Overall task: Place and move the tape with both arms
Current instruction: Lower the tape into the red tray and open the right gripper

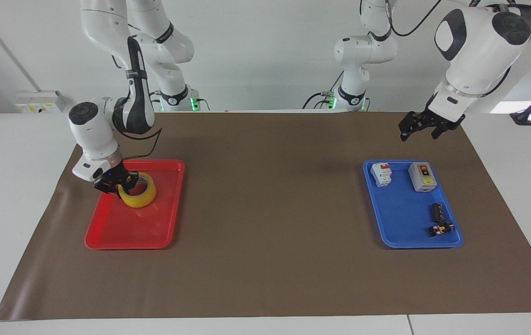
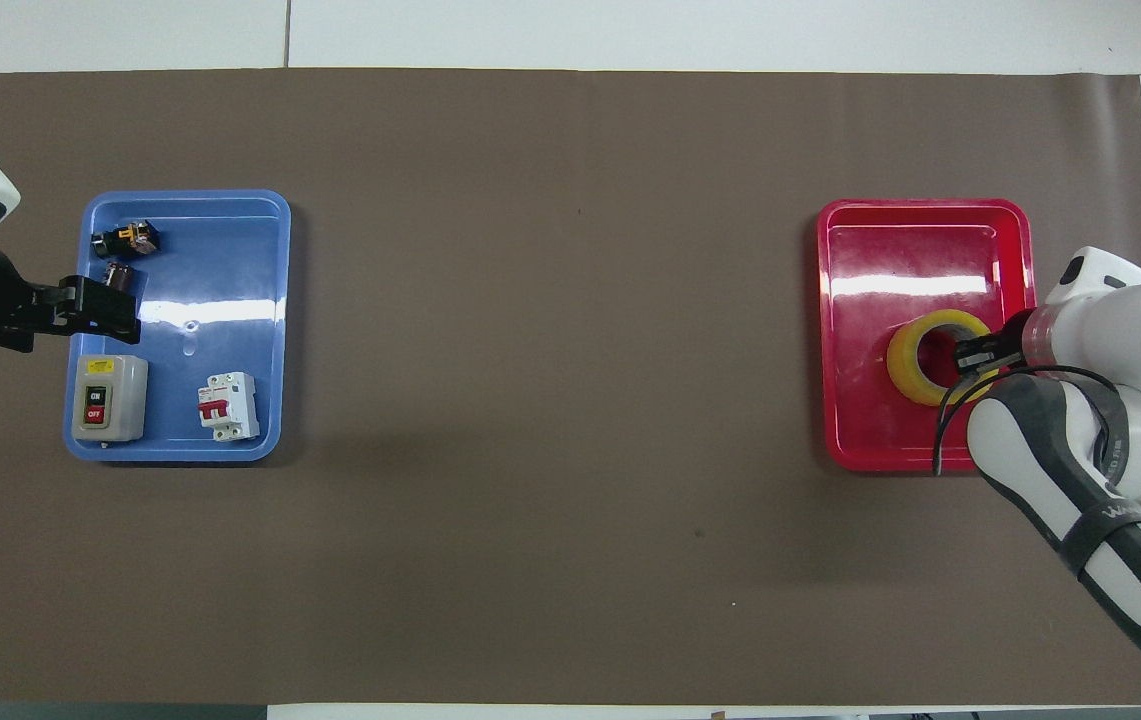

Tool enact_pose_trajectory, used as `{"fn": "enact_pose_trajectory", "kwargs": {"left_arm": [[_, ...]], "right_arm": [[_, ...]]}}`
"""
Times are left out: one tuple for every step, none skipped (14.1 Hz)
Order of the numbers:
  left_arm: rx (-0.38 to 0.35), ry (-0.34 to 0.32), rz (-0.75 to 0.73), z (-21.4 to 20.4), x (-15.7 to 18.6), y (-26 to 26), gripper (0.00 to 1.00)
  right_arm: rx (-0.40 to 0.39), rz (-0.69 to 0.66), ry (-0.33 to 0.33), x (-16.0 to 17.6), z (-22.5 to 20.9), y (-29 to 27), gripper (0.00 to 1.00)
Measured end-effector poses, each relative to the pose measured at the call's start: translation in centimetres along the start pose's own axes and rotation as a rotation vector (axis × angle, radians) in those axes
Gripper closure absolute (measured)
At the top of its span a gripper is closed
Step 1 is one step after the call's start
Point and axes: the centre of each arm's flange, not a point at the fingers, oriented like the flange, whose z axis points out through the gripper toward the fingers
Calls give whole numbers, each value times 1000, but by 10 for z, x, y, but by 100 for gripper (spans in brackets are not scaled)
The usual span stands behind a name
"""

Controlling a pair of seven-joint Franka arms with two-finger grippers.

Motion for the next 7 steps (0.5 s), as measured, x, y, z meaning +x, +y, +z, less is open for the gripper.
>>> {"fn": "enact_pose_trajectory", "kwargs": {"left_arm": [[0, 0, 0, 0, 0, 0, 0], [0, 0, 0, 0, 0, 0, 0], [0, 0, 0, 0, 0, 0, 0], [0, 0, 0, 0, 0, 0, 0], [0, 0, 0, 0, 0, 0, 0], [0, 0, 0, 0, 0, 0, 0], [0, 0, 0, 0, 0, 0, 0]], "right_arm": [[1, 6, 4, 0, 2, 0, 78], [3, 15, 7, 1, 3, 0, 78], [5, 27, 8, 1, 4, 0, 73], [5, 35, 10, 1, 3, 0, 61], [4, 40, 13, 3, 1, 1, 51], [4, 46, 11, 7, -5, 4, 38], [12, 71, -1, 15, -18, 8, 29]]}}
